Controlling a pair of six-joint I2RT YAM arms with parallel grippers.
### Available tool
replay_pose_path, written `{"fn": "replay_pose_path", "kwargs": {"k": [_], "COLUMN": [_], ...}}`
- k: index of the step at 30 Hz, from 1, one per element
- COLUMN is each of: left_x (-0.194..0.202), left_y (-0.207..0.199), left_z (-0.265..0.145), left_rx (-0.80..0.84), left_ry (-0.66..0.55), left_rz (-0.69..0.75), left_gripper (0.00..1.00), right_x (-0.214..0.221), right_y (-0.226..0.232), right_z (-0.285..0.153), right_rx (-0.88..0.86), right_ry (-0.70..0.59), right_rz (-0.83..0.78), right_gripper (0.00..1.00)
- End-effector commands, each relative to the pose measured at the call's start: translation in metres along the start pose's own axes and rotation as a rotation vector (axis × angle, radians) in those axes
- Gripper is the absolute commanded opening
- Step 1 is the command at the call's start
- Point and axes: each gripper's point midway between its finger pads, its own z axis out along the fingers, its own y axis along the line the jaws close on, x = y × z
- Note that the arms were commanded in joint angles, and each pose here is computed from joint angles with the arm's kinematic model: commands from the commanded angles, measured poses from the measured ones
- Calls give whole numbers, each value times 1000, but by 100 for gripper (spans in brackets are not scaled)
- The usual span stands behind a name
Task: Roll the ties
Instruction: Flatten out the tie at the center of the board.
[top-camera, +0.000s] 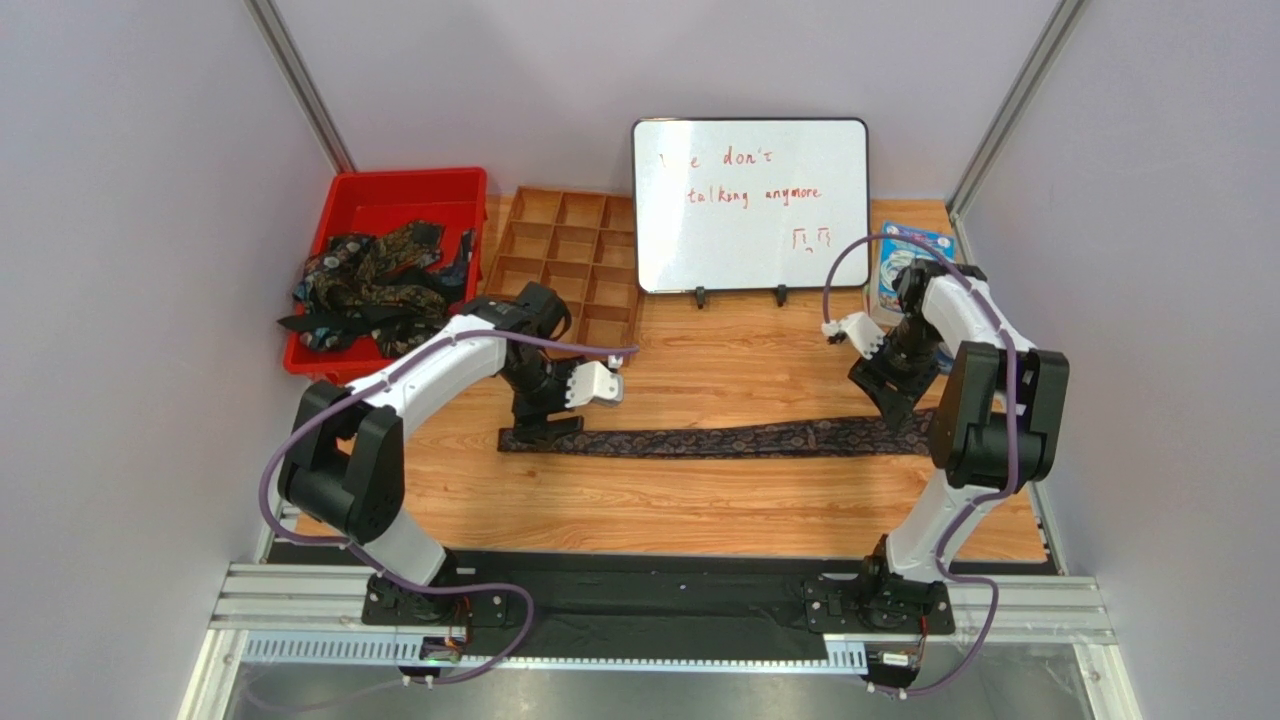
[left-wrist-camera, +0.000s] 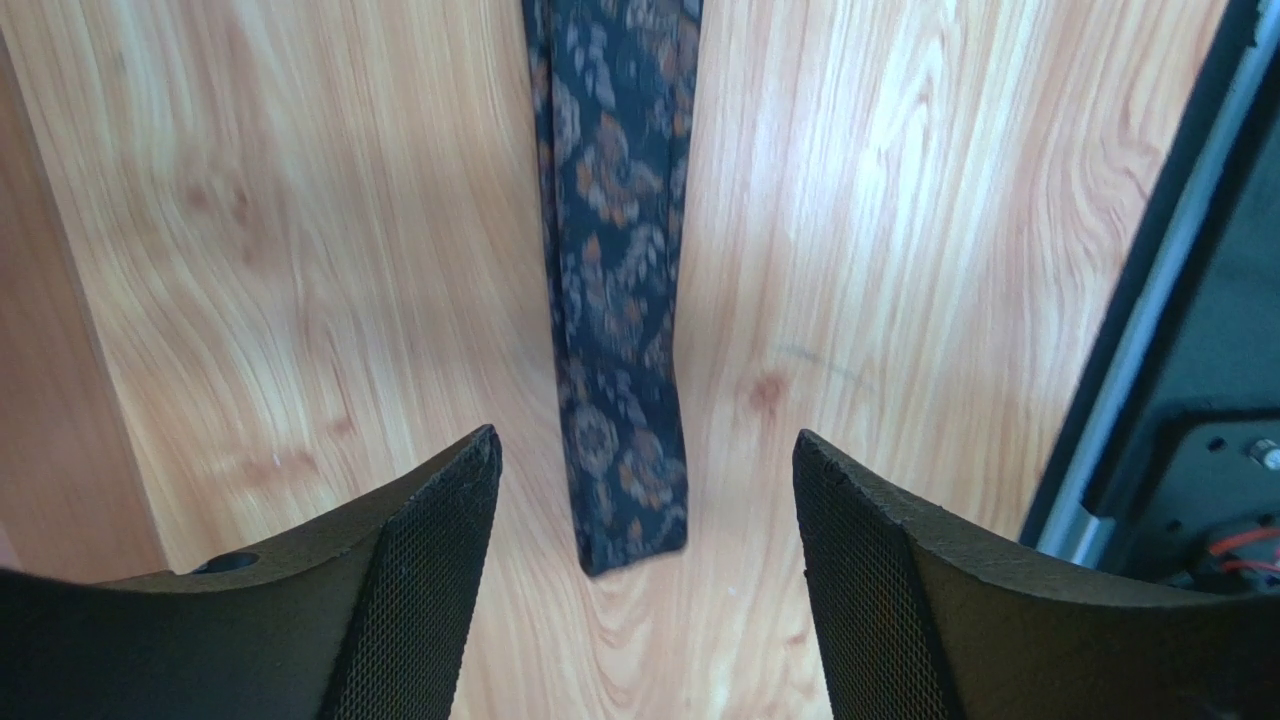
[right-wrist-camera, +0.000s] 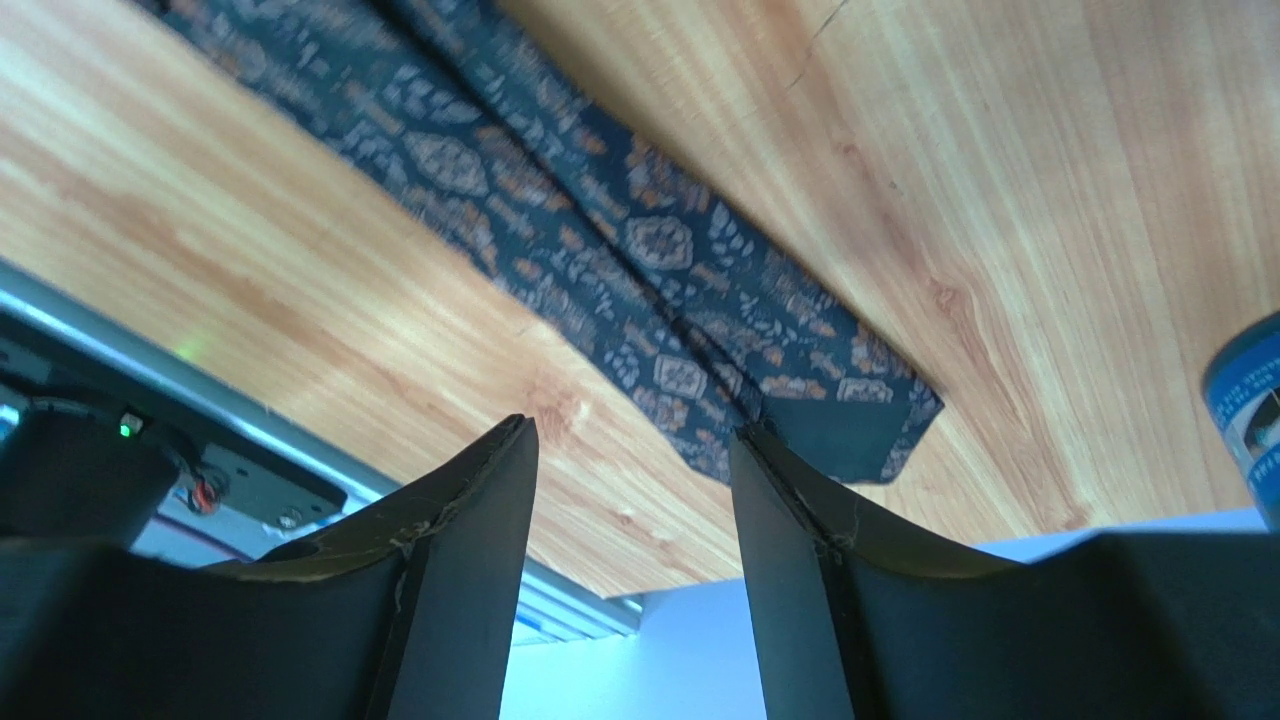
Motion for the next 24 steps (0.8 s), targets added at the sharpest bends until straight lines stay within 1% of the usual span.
{"fn": "replay_pose_path", "kwargs": {"k": [1, 4, 8, 11, 12, 14, 16, 18, 20, 22, 23, 24], "left_x": [-15, -15, -12, 0, 3, 9, 14, 15, 15, 15, 15, 14], "left_y": [17, 29, 32, 29, 26, 19, 14, 10, 8, 9, 10, 11], "left_z": [18, 22, 29, 37, 39, 43, 45, 46, 47, 48, 47, 46], "left_rx": [-74, -136, -133, -111, -100, -72, -58, -54, -47, -48, -53, -58], "left_ry": [-22, -3, 15, 53, 63, 77, 86, 81, 74, 74, 78, 78], "left_rz": [60, 87, 122, 143, 149, 165, 166, 164, 155, 152, 142, 142], "left_gripper": [75, 73, 72, 66, 61, 59, 60, 64, 64, 61, 57, 47], "right_x": [-9, -7, -2, 3, 4, 5, 8, 10, 12, 13, 14, 15], "right_y": [-22, -23, -17, -16, -17, -21, -23, -24, -23, -24, -24, -25], "right_z": [13, 19, 32, 43, 45, 51, 54, 56, 58, 60, 61, 62], "right_rx": [69, 49, 1, -26, -32, -41, -50, -52, -56, -56, -55, -51], "right_ry": [-21, -13, 18, 49, 53, 64, 74, 83, 91, 94, 99, 98], "right_rz": [98, 127, 136, 145, 152, 162, 170, 169, 163, 166, 164, 167], "right_gripper": [55, 55, 56, 56, 57, 57, 57, 57, 57, 58, 58, 58]}}
